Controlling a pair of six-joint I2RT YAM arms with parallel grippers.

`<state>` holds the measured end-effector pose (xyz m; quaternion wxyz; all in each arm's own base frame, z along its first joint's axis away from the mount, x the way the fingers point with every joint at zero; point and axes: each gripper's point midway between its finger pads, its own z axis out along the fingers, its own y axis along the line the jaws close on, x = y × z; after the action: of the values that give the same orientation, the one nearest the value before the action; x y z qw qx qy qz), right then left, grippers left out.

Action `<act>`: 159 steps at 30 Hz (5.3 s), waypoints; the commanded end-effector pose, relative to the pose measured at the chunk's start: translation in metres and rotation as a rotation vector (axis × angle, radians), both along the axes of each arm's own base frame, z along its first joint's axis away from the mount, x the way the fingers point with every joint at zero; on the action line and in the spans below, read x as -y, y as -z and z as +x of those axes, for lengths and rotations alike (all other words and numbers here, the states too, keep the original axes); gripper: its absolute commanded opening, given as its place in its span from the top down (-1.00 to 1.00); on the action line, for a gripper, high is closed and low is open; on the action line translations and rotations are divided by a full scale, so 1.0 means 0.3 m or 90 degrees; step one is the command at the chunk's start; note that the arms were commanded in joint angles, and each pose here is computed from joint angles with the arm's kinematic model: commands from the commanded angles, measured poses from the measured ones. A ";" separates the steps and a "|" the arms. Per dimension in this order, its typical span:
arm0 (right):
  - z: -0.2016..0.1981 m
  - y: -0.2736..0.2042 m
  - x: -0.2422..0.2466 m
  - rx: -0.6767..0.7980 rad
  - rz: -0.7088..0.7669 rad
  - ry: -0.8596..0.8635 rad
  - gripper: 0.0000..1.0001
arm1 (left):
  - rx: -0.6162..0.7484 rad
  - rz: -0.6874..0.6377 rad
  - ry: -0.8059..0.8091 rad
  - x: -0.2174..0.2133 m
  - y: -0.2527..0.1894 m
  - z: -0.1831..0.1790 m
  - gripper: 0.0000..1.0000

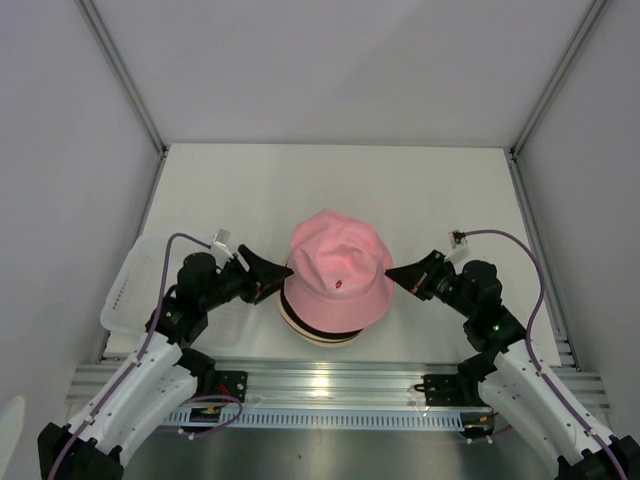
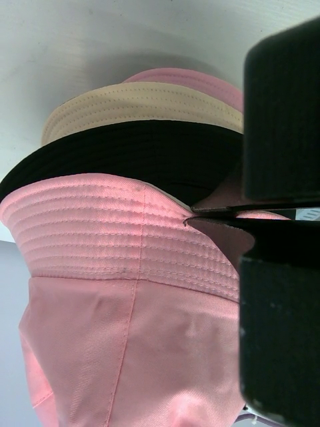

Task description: Stack the hats

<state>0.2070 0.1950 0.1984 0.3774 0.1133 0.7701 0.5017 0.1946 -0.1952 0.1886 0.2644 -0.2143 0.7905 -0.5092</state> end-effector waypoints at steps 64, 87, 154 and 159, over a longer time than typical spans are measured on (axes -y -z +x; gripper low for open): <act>-0.064 0.498 0.016 -0.098 -0.237 -0.052 1.00 | -0.143 0.265 -0.077 -0.163 0.405 -0.096 0.99; 0.002 0.211 -0.014 0.025 -0.258 -0.080 0.80 | 0.200 0.278 0.020 -0.079 -0.193 0.067 -0.30; 0.063 0.172 0.006 0.008 -0.335 -0.065 0.84 | 0.041 0.358 0.054 -0.034 0.255 0.135 0.99; 0.067 0.179 0.009 -0.010 -0.336 -0.053 0.85 | -0.006 0.414 0.067 -0.026 0.350 0.103 0.99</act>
<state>0.2217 0.1974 0.1452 0.3616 -0.0215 0.8743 0.3230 0.2405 -0.2169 0.1451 0.3312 -0.0684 0.8696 -0.3598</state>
